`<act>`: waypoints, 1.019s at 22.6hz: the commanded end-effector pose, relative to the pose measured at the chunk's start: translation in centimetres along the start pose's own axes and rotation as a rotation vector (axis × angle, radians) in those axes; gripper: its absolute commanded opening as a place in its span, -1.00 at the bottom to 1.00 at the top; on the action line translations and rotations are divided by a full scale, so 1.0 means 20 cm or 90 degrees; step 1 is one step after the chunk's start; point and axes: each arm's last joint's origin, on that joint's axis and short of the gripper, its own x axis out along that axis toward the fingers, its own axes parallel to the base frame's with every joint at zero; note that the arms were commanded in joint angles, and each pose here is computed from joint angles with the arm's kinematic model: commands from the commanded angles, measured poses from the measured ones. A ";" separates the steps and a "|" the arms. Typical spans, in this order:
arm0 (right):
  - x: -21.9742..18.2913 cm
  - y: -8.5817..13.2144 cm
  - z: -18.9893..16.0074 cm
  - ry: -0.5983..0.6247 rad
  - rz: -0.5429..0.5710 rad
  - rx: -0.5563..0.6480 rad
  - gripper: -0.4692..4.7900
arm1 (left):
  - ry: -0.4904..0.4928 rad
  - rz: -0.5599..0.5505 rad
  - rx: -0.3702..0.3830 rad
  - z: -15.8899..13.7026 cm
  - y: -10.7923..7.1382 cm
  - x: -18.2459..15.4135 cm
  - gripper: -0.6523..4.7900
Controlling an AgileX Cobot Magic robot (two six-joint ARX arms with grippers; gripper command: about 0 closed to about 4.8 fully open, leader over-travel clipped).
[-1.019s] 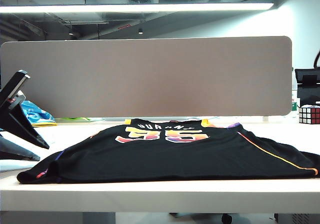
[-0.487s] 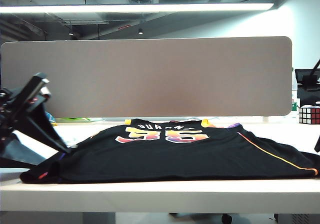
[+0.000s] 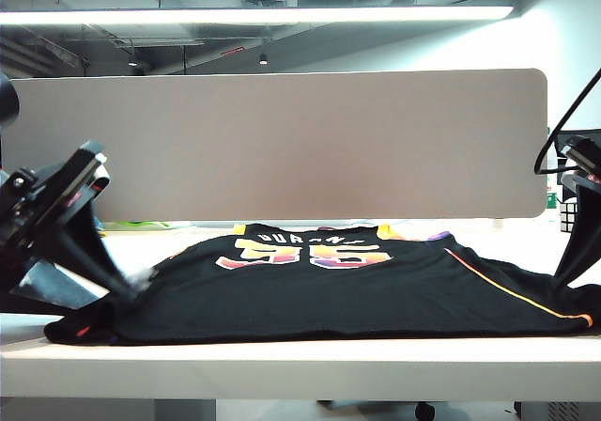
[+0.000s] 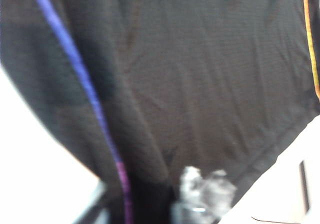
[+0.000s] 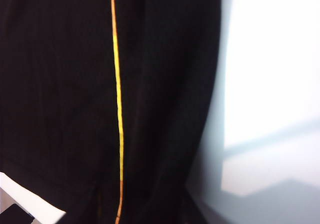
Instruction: Fold the bottom side of the basketball jersey horizontally towards the center, about one-third of the way, and then fold the bottom of the basketball jersey up towards the top, creating a neat rectangle.
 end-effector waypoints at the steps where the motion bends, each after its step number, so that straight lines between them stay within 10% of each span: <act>1: 0.04 -0.04 -0.05 0.045 -0.038 0.025 -0.61 | 0.036 0.046 -0.029 -0.05 0.03 0.01 -0.65; 3: 0.04 -0.03 -0.04 0.040 -0.037 0.020 -0.84 | 0.030 0.044 -0.016 -0.05 0.03 0.01 -0.78; 18: -0.46 0.29 -0.37 -0.017 0.004 -0.018 -0.84 | 0.021 0.031 -0.007 -0.25 -0.26 -0.42 -0.78; 23: -0.55 0.39 -0.43 -0.117 0.027 -0.036 -0.84 | -0.103 -0.016 0.014 -0.26 -0.36 -0.55 -0.78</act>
